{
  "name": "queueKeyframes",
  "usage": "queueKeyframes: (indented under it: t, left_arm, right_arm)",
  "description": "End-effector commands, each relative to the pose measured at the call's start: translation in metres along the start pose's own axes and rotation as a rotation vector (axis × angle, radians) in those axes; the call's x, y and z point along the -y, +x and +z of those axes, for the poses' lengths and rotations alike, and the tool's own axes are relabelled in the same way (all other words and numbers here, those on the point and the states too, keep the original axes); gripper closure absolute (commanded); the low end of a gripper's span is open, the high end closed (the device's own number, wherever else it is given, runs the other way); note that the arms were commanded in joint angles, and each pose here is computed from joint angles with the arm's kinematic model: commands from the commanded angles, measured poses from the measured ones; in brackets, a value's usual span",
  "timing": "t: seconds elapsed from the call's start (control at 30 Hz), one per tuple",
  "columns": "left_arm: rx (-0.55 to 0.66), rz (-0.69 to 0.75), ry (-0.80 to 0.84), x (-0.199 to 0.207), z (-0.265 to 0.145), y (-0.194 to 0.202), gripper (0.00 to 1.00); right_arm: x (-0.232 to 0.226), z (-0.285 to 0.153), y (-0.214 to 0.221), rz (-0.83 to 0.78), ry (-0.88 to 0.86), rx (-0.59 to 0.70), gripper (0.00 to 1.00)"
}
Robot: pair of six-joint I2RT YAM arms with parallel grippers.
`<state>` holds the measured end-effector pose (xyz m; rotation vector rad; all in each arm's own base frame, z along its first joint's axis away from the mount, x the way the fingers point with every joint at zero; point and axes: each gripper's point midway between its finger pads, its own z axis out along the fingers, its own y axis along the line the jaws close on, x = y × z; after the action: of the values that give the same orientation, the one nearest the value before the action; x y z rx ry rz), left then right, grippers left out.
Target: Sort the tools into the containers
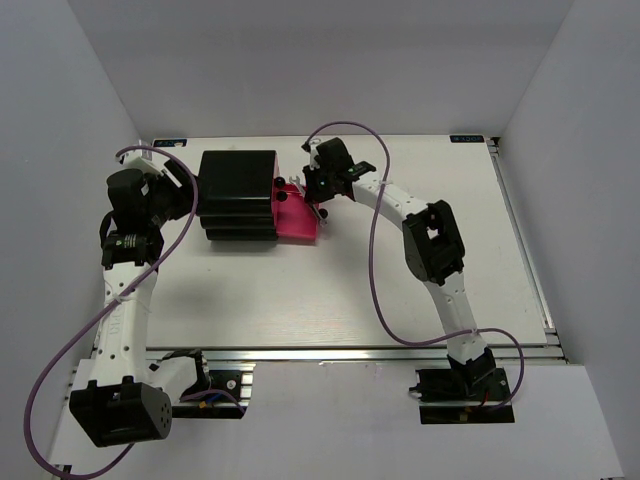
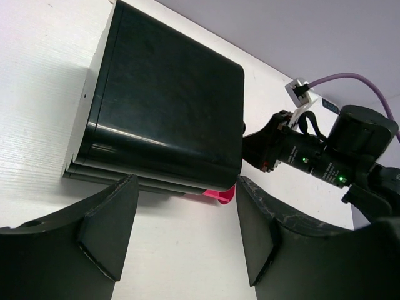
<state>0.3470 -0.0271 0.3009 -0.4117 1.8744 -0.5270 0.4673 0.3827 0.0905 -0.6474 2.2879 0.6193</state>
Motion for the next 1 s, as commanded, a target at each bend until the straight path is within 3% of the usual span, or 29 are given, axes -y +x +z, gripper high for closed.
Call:
queueKeyframes:
  t: [0.0,0.33,0.97]
  left_arm:
    - [0.027,0.018,0.009,0.007,-0.008,-0.009,0.27]
    - [0.027,0.019,0.002,0.007,-0.008,-0.011,0.27]
    - [0.029,0.017,0.000,0.008,-0.009,-0.014,0.27]
  right_arm:
    - [-0.017,-0.008,-0.041,-0.007,-0.027,0.102,1.00]
    - [-0.034,-0.011,-0.052,0.044,-0.060,0.125,1.00]
    - [-0.024,0.012,0.010,0.060,-0.019,0.006,1.00]
